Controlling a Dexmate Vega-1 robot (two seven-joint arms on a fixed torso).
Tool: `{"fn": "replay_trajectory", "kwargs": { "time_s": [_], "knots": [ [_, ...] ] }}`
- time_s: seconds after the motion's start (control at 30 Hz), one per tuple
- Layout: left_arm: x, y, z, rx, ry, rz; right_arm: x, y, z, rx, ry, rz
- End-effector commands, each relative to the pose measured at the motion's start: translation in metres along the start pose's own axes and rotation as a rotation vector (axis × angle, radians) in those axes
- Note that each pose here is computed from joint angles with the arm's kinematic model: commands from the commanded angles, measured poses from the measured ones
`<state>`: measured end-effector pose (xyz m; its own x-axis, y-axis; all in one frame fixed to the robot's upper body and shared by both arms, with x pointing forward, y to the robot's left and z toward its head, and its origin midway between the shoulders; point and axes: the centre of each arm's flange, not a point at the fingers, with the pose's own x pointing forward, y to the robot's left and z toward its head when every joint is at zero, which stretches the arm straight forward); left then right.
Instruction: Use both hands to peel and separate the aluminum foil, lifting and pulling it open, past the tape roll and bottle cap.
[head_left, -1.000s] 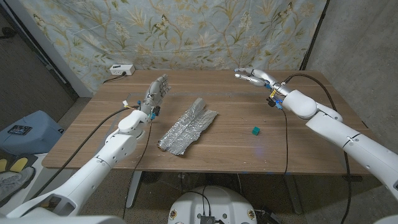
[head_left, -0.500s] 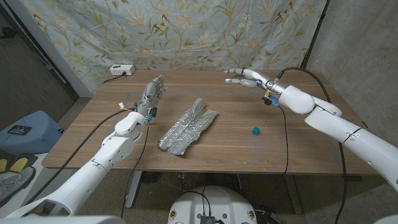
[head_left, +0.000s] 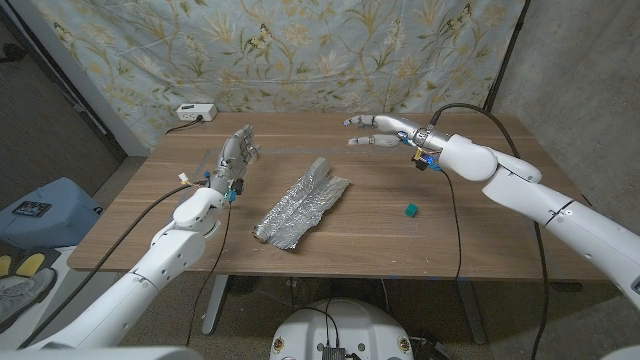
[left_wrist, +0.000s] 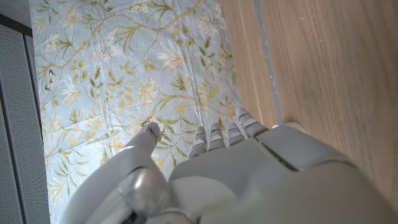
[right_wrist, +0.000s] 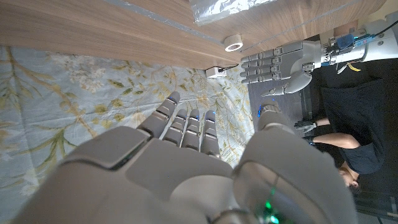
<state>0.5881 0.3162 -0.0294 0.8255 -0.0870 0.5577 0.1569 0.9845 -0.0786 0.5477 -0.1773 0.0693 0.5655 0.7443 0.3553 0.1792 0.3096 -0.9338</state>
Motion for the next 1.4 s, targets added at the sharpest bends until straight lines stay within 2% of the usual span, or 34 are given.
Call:
{"fn": "replay_trajectory", "kwargs": {
  "time_s": [0.03, 0.3, 0.7, 1.4],
  "knots": [
    [-0.016, 0.012, 0.006, 0.010, 0.001, 0.020, 0.016, 0.011, 0.014, -0.073, -0.034, 0.045],
    [-0.016, 0.015, 0.005, 0.007, 0.004, 0.029, 0.024, 0.019, 0.037, -0.184, -0.058, 0.081],
    [-0.014, 0.017, 0.003, -0.004, 0.004, 0.022, 0.038, 0.033, 0.064, -0.263, -0.108, 0.137],
    [-0.013, 0.012, 0.000, -0.030, -0.001, 0.019, 0.069, 0.052, 0.088, -0.311, -0.182, 0.168]
  ]
}}
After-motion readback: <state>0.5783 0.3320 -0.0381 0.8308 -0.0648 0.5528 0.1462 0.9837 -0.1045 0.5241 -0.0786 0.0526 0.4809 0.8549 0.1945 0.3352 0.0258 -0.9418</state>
